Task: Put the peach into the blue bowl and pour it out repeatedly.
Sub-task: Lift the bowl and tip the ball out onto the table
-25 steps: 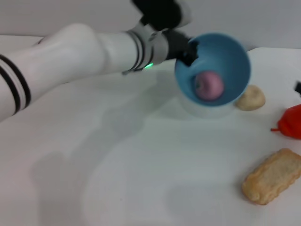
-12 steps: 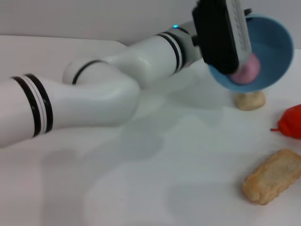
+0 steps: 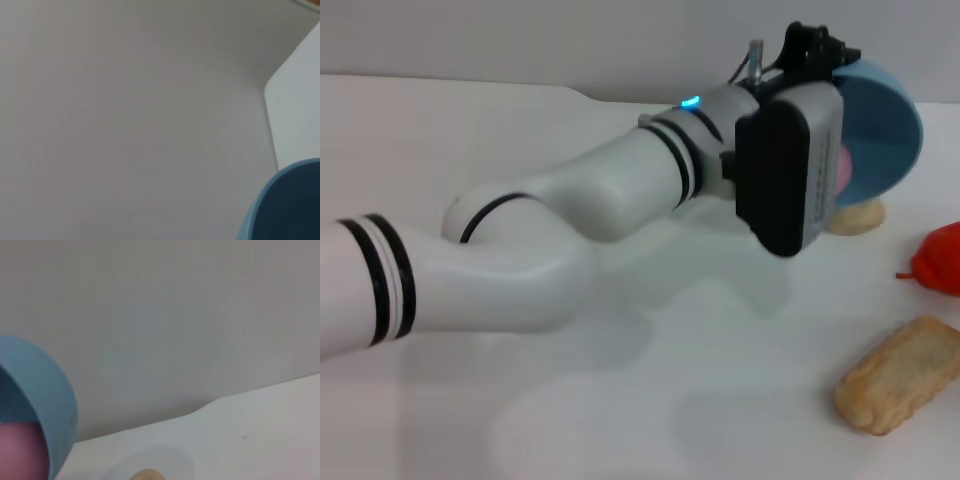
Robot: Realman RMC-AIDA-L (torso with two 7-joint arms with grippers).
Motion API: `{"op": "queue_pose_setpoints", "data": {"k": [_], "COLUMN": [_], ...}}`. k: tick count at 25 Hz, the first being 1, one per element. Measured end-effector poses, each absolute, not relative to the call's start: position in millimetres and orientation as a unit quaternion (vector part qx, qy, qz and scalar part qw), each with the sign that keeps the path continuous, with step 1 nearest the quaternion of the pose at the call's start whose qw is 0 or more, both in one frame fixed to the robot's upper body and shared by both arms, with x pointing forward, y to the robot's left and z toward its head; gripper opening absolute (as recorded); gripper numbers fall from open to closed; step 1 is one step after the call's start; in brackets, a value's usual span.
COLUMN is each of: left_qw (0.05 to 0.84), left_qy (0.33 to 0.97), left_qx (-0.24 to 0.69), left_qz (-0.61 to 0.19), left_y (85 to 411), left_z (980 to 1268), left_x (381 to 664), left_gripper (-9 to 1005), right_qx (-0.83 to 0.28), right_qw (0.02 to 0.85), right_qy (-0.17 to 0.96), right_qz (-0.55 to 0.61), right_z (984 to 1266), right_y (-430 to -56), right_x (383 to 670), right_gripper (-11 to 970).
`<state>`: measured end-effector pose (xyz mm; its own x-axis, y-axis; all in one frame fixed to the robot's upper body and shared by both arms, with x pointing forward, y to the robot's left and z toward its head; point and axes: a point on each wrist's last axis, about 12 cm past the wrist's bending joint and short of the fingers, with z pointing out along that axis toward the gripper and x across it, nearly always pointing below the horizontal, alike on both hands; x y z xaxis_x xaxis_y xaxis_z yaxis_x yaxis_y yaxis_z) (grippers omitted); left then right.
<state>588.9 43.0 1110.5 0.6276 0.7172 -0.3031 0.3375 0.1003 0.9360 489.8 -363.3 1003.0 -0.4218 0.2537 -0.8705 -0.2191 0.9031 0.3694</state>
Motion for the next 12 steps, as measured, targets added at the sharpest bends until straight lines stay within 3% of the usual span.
{"op": "queue_pose_setpoints", "data": {"k": [12], "left_qw": [0.643], "left_qy": [0.337], "left_qx": [0.654], "left_qz": [0.213], "left_y": [55.3], "left_z": [1098.6], "left_x": [576.8], "left_gripper": [-1], "right_qx": [0.01], "right_qw": [0.539], "right_qy": [0.813], "right_qz": [0.219], "right_z": [1004.1], "right_y": [-362.9], "right_x": [492.9], "right_gripper": [580]}}
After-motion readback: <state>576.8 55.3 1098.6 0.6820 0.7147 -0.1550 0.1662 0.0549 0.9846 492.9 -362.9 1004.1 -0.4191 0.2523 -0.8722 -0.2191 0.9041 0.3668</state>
